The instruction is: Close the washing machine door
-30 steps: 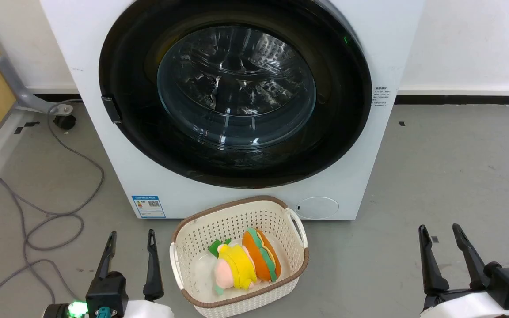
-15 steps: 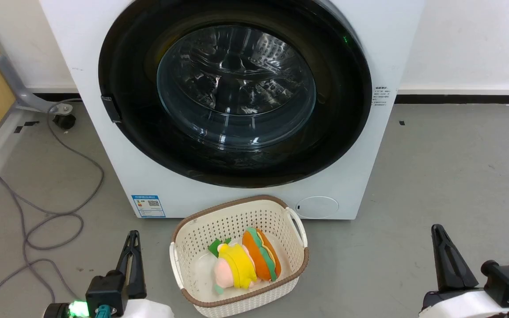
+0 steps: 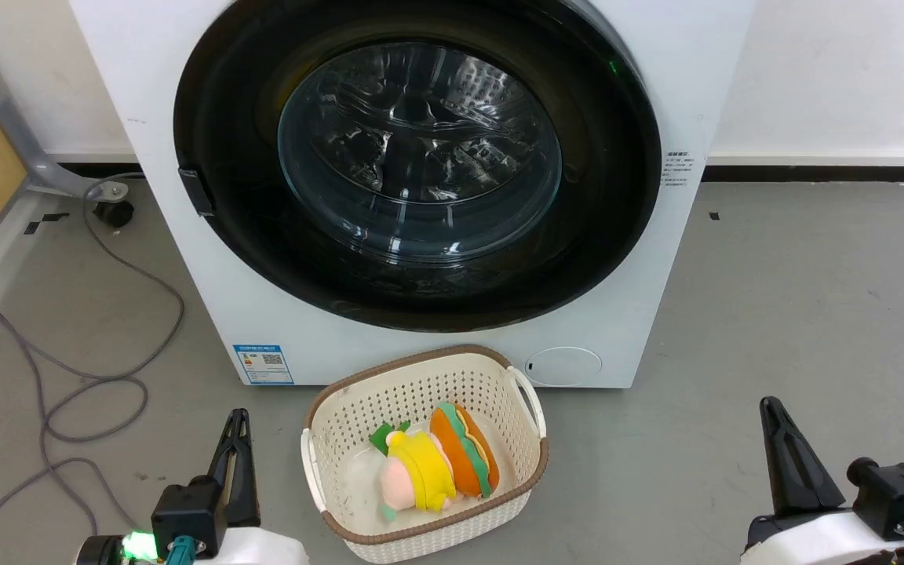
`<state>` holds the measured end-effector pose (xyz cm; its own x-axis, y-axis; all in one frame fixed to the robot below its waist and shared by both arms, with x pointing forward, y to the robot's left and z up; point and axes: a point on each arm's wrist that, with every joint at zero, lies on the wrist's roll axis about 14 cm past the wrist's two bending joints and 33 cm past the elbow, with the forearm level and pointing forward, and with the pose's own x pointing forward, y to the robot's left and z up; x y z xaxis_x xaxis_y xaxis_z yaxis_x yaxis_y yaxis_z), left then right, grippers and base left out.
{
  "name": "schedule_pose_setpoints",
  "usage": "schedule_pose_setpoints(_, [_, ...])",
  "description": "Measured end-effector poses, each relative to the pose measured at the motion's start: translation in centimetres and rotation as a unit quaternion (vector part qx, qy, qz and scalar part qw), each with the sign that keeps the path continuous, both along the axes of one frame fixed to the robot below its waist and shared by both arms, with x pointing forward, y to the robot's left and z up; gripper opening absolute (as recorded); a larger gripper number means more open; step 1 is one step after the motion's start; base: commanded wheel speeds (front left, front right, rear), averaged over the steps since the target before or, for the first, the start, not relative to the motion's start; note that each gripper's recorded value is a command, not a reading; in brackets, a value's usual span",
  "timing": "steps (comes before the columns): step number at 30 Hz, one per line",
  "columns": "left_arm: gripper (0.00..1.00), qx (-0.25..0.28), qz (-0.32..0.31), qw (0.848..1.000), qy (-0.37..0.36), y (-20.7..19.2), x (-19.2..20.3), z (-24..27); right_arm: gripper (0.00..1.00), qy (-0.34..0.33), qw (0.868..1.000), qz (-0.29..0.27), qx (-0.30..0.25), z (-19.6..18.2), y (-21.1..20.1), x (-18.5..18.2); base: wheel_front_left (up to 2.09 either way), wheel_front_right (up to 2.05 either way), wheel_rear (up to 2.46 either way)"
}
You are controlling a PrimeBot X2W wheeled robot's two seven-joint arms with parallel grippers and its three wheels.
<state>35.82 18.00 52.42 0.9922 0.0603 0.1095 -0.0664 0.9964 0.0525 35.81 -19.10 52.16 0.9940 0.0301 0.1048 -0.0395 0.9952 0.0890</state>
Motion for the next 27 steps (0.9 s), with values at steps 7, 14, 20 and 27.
schedule_pose_setpoints(7, [0.00, -0.001, -0.002, 1.000, 0.004, -0.03, 0.08, -0.01, 0.00, 0.005, 1.000, 0.003, -0.004, -0.03, 0.20, 0.09, 0.00, 0.00, 0.00])
schedule_pose_setpoints(14, [0.00, -0.003, -0.005, 1.000, 0.009, -0.04, 0.17, -0.06, 0.00, 0.010, 1.000, 0.007, -0.012, -0.08, 0.44, 0.18, 0.00, 0.00, 0.00])
schedule_pose_setpoints(20, [0.00, -0.004, -0.005, 1.000, 0.013, 0.00, 0.21, -0.13, 0.00, 0.014, 1.000, 0.011, -0.018, -0.09, 0.65, 0.25, 0.00, 0.00, 0.00])
schedule_pose_setpoints(27, [0.00, -0.005, -0.007, 1.000, 0.018, -0.03, 0.28, -0.15, 0.00, 0.017, 1.000, 0.014, -0.020, -0.03, 0.86, 0.34, 0.00, 0.00, 0.00])
